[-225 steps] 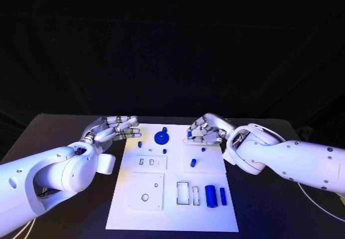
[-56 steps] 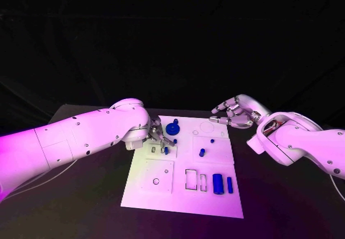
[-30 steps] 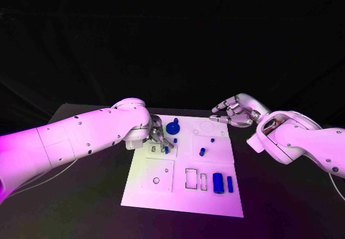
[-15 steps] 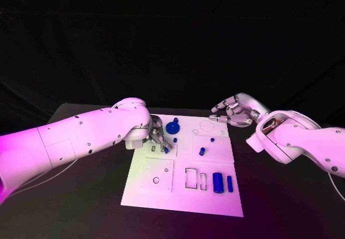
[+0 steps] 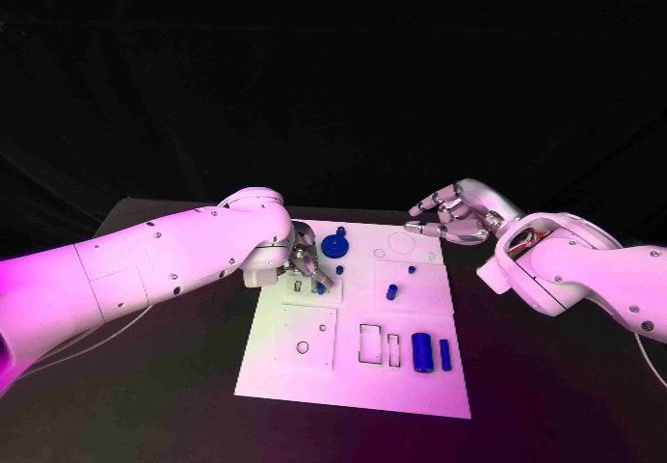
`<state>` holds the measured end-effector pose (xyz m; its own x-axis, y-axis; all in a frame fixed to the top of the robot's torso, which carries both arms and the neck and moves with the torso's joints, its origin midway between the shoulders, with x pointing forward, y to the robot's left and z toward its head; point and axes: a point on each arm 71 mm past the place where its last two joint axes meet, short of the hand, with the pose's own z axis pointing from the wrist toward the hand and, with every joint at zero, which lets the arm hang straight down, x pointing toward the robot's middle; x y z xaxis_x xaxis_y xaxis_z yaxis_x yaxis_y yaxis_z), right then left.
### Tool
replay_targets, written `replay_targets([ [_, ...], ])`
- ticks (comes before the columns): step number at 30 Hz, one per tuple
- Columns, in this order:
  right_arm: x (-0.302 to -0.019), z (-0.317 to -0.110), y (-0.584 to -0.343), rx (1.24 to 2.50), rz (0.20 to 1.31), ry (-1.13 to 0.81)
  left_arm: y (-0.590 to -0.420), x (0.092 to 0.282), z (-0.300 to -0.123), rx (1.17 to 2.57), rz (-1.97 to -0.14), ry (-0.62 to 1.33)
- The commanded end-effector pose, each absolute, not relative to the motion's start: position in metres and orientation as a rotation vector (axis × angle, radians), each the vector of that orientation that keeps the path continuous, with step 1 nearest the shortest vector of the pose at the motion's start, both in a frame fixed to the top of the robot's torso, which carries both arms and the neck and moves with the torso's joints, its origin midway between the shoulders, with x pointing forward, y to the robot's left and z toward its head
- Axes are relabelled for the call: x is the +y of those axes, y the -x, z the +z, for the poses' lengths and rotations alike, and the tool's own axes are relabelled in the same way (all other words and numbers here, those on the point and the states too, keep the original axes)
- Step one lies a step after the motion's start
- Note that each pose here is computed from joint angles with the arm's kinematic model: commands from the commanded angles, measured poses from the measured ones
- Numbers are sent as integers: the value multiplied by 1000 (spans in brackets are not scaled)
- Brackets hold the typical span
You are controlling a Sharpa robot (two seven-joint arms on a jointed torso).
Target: Assemble the parts on the task board
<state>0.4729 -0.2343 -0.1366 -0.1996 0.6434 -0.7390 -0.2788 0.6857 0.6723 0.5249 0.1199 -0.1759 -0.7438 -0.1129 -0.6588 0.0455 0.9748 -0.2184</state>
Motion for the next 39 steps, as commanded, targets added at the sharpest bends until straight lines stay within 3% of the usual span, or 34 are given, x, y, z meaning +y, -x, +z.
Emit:
replay_targets([
  [1,-234,-137,-473,1572,860,-300,-524,118,-177,2417,-309,39],
  [20,-234,-138,-473,1567,859,-302,-522,128,-177,2429,-361,126],
  [39,-238,-139,-474,1569,851,-309,-509,154,-171,2265,-429,283],
])
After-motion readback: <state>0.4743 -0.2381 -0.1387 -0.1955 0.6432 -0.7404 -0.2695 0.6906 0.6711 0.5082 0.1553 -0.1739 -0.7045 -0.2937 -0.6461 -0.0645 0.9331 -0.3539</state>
